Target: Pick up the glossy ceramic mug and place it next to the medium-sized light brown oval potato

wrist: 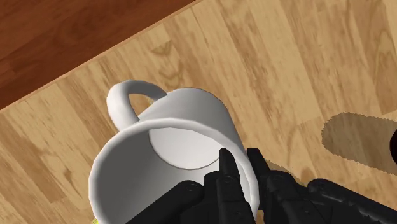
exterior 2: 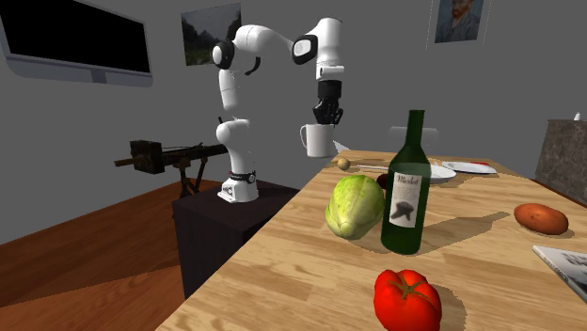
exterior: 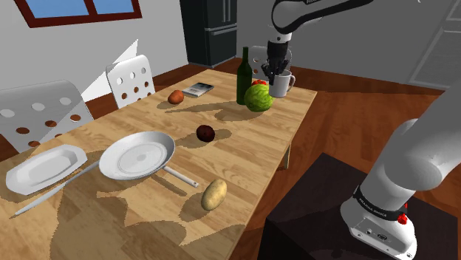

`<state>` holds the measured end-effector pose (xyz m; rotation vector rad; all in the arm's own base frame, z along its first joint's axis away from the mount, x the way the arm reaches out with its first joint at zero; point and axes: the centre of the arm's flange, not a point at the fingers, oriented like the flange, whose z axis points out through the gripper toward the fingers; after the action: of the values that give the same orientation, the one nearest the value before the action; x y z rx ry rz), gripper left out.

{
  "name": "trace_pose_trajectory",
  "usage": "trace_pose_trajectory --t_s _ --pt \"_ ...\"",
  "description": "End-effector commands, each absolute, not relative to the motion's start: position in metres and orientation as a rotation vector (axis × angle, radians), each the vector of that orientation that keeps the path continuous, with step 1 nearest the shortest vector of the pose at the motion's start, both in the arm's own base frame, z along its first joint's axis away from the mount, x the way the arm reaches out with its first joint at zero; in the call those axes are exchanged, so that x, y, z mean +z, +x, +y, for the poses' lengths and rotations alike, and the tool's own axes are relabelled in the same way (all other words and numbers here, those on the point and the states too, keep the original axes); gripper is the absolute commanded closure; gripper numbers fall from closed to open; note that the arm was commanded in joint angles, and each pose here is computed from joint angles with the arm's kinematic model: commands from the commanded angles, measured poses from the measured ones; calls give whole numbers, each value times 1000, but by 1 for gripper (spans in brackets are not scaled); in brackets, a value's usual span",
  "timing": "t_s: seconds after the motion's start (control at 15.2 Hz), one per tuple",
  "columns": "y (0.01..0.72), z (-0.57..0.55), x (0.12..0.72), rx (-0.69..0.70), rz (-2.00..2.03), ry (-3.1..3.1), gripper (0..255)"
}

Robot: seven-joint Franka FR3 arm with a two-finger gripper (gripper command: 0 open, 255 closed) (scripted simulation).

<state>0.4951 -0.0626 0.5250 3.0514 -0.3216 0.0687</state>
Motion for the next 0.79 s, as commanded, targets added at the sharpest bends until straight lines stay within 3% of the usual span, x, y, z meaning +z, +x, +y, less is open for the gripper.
trace_pose_trajectory --t_s 0.0,0.73 --pt "492 -35 523 69 -324 3051 255" --pt "480 110 524 69 -324 3051 255"
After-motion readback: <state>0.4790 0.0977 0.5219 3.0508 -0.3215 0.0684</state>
